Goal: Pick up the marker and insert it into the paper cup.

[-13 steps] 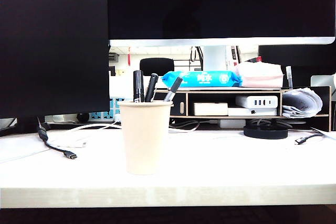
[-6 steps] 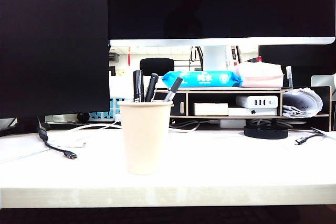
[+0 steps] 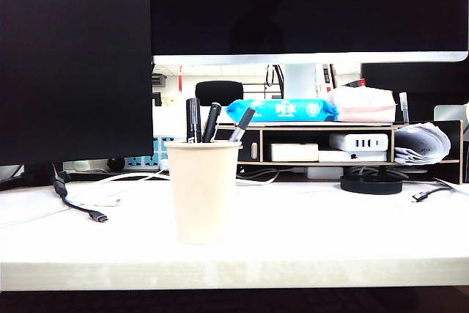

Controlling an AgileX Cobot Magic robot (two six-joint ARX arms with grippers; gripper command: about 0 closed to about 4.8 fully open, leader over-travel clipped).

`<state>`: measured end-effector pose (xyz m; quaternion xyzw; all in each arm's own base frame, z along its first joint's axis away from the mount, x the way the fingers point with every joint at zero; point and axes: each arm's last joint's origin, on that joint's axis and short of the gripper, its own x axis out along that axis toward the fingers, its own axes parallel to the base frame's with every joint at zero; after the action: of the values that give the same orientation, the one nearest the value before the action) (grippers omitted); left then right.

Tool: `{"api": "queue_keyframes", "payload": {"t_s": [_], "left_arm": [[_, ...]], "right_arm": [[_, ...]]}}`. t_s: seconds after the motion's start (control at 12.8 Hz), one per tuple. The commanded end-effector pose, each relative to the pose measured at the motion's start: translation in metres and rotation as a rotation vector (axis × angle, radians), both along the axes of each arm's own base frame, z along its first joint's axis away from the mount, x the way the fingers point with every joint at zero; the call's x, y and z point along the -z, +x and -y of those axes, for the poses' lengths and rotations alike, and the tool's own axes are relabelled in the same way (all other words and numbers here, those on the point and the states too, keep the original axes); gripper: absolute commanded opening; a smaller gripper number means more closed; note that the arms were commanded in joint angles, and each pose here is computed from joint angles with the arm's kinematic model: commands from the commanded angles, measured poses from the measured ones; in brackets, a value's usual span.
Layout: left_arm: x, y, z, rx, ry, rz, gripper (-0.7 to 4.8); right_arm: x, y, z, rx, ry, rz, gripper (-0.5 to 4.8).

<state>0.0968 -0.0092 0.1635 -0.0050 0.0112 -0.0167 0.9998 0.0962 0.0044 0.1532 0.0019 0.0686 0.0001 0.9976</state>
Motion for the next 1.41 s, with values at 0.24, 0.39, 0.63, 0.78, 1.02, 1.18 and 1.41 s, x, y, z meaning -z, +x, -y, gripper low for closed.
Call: {"api": "queue_keyframes", "payload": {"t_s": [0.24,0.39,0.63,0.78,1.02,1.18,1.41], "left_arm": [[-0.0009,0.0,0.0001,0.003,0.003,0.007,-0.04],[-0.0009,0.0,0.0001,0.003,0.003,0.007,-0.04],[-0.0009,0.0,0.0001,0.003,0.003,0.007,-0.04],[-0.0009,0.0,0.0001,0.002,0.003,0.007,-0.04],[-0.0009,0.0,0.0001,0.003,0.003,0.007,-0.04],[-0.0009,0.0,0.0001,0.002,0.003,0.007,-0.04],[-0.0009,0.0,0.0001,0.003,0.003,0.007,-0.04]], "right_arm": [[-0.0092,0.0009,-0.0014,-0.032,-0.02,0.103,-0.05],[-0.0081,0.0009,-0.002,-0.055,-0.029,0.092,-0.05],[-0.0048,0.0007,-0.0019,-0.054,-0.031,0.057,-0.05],[-0.0048,0.0007,-0.002,-0.055,-0.031,0.057,-0.05],[-0.0049,0.0007,-0.002,-0.055,-0.03,0.059,-0.05],[-0.0049,0.0007,-0.002,-0.054,-0.021,0.058,-0.05],[-0.0049,0.0007,-0.002,-0.05,-0.004,0.058,-0.05]]}}
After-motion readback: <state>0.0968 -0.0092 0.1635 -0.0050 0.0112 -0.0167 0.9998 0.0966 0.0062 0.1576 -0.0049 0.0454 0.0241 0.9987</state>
